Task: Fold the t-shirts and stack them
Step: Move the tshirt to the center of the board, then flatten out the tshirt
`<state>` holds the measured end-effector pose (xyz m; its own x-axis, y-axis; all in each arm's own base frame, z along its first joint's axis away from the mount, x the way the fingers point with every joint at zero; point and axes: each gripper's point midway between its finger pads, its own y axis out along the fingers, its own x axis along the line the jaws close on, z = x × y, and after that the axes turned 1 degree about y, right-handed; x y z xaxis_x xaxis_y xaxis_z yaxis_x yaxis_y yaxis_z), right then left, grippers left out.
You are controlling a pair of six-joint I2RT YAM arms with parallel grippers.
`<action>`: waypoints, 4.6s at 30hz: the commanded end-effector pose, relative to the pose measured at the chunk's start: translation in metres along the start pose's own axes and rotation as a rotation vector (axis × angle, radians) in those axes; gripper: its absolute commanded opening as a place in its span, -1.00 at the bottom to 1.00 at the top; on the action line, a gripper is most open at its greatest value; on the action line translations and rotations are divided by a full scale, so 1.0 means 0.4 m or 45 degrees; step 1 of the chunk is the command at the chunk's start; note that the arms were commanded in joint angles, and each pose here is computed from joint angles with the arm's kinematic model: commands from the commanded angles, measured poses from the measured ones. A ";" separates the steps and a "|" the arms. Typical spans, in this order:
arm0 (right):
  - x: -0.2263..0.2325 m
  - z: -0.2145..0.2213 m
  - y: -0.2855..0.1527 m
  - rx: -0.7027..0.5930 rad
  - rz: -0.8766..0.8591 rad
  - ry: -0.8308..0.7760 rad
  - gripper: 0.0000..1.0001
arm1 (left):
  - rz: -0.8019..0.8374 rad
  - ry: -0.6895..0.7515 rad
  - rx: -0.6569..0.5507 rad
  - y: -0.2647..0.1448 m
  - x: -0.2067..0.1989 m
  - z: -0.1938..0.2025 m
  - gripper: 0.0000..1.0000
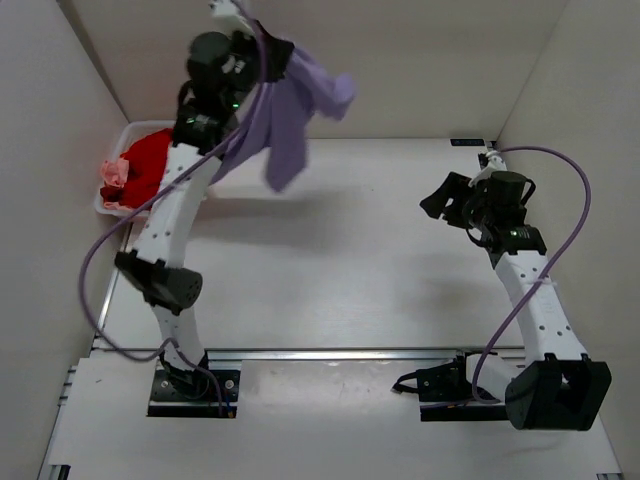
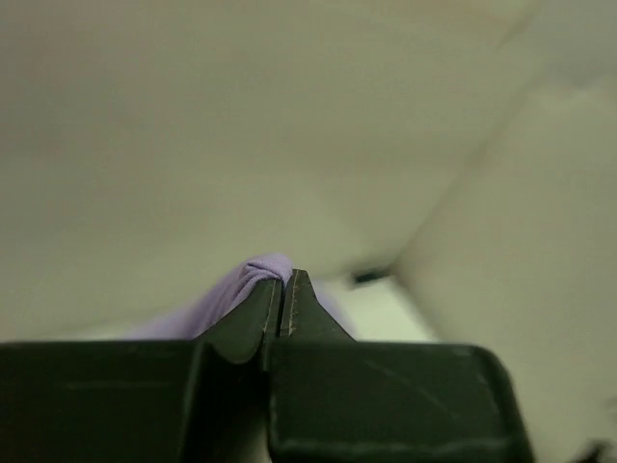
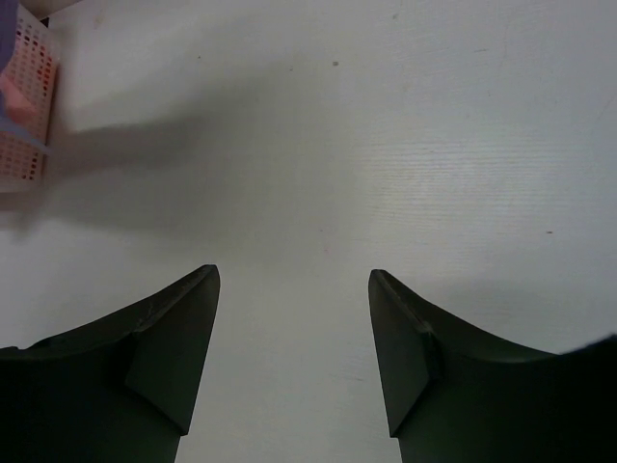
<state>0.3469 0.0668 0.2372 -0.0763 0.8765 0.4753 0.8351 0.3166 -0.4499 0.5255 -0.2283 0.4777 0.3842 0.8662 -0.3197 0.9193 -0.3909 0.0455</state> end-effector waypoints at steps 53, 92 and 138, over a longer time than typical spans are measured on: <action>-0.208 0.207 0.048 0.328 0.389 0.305 0.50 | -0.881 -0.170 1.322 -0.722 0.540 0.966 0.47; -0.315 0.292 0.112 0.456 0.547 0.386 0.12 | -0.927 -0.148 1.177 -0.697 0.568 0.956 0.55; 0.033 -0.463 0.060 -0.145 0.013 0.088 -1.00 | -0.695 0.042 0.239 -0.300 0.380 0.056 -1.00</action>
<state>0.4360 0.0131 0.3720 0.0034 0.8465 0.5324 0.9162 0.2106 -0.3408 0.4599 -0.0505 0.4044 -0.1636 0.9524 -0.2572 0.9603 0.0941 -0.2626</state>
